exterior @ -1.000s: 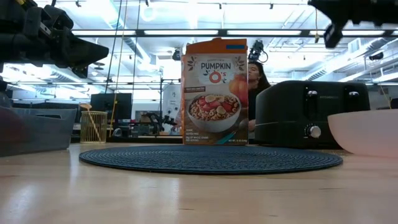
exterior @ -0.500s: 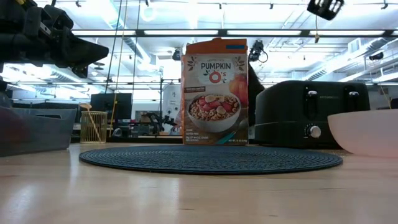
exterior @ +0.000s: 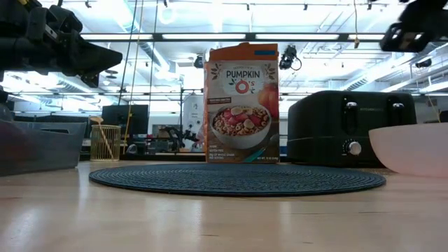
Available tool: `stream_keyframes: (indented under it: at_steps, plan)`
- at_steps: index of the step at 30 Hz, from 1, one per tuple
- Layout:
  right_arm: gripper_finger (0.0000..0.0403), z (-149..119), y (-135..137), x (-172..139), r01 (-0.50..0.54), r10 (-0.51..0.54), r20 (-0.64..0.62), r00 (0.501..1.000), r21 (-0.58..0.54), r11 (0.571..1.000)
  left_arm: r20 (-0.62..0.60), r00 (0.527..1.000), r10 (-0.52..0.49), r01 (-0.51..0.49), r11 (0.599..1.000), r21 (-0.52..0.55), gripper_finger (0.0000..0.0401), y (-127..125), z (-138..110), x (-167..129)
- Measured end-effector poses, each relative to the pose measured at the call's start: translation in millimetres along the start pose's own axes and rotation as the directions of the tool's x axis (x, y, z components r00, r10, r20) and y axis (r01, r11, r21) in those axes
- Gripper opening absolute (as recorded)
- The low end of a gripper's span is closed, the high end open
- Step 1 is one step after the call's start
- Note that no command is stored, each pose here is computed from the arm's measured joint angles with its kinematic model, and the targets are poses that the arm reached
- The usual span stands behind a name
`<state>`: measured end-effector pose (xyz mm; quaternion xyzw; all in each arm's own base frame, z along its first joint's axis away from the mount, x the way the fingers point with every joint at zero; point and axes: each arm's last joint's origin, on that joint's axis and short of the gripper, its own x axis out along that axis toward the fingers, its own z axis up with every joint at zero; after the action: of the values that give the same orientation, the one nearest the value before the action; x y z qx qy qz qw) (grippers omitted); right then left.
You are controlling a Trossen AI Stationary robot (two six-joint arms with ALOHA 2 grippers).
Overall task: Arrange a breakfast setting
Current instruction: Put the blue plate to the bottom left of the dark blue tablemat
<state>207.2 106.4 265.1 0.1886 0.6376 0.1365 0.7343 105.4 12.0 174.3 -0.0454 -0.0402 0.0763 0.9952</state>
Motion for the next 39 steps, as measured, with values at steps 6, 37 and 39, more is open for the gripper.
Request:
stream_keyframes:
  at_steps: [6, 37, 39]
  plan:
    - [0.0149, -12.9, 26.0, 37.5, 0.031, -0.054, -0.136, 0.989, -0.167, 0.985, 0.0, 1.0, 0.0, 0.0, 1.0, 0.0, 0.0041, 0.0, -0.1, 0.0]
    - [0.0162, -6.6, 28.1, 131.7, 0.054, -0.29, -0.231, 0.929, -0.69, 0.722, 0.001, 1.0, 0.0, 0.0, 1.0, 0.0, 0.0041, 0.0, 0.0, 0.0]
    - [0.016, -7.2, 28.7, 133.0, 0.042, -0.288, -0.236, 0.928, -0.702, 0.711, 0.001, 1.0, 0.0, 0.0, 1.0, 0.0, 0.0041, 0.0, 0.0, 0.0]
